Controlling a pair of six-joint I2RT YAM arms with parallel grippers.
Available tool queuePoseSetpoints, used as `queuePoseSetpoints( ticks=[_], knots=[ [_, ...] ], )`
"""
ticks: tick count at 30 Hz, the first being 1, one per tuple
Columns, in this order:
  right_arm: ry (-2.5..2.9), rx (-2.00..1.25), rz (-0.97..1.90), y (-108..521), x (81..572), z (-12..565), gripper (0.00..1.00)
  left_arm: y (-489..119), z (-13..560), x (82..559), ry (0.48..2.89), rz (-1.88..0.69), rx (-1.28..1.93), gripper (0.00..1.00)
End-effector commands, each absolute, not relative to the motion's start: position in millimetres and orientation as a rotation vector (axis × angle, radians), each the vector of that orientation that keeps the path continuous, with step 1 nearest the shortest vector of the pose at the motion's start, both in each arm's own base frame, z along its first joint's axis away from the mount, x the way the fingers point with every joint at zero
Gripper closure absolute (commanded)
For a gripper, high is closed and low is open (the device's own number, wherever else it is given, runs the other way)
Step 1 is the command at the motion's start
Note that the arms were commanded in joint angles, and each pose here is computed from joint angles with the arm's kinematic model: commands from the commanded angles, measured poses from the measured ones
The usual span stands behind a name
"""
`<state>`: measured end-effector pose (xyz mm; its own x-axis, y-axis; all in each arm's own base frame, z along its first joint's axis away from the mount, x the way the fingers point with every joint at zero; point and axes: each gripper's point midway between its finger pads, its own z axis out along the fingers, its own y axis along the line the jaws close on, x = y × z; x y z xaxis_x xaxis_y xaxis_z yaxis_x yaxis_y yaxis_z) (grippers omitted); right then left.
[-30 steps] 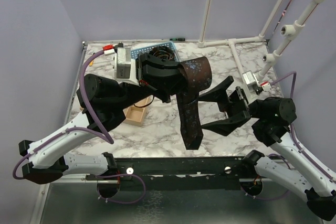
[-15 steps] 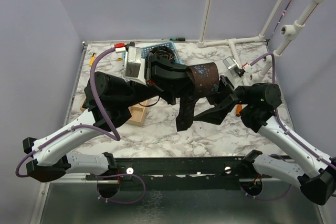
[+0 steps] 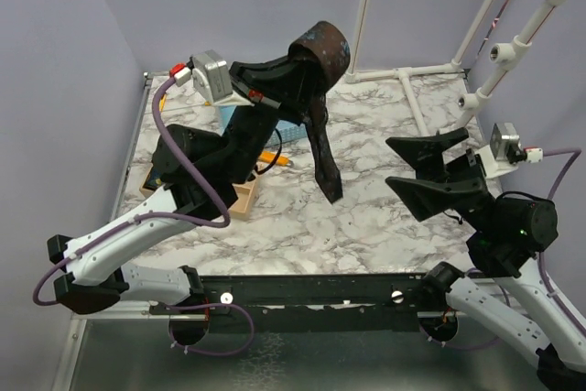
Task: Roll the ties
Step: Flatten out the tie at the center of the board.
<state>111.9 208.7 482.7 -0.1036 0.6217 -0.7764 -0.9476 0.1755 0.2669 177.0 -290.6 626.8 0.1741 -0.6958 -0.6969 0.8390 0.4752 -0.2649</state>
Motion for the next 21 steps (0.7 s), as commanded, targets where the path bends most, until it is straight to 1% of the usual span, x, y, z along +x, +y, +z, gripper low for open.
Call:
queuePoseSetpoints(
  ticks=[1, 6, 12, 16, 21],
  knots=[
    [1.084, -0.055, 1.474, 196.9, 154.9, 484.2, 0.00, -266.8, 634.2, 231.9, 0.902, -0.861, -0.114, 1.00],
    [1.006, 0.210, 1.822, 198.4, 164.5, 501.5, 0.00, -279.4, 638.5, 257.0, 0.866, -0.750, -0.204, 1.00],
    [1.010, 0.355, 2.127, 223.6, 186.7, 509.3, 0.01, -308.6, 655.0, 272.5, 0.802, -0.690, -0.200, 1.00],
    [0.976, 0.498, 2.200, 222.0, 204.5, 512.2, 0.00, -321.0, 666.6, 277.6, 0.771, -0.698, -0.217, 1.00],
    [0.828, 0.730, 2.200, 194.5, 224.8, 515.9, 0.00, -327.6, 674.1, 281.1, 0.742, -0.717, -0.250, 1.00]
  ],
)
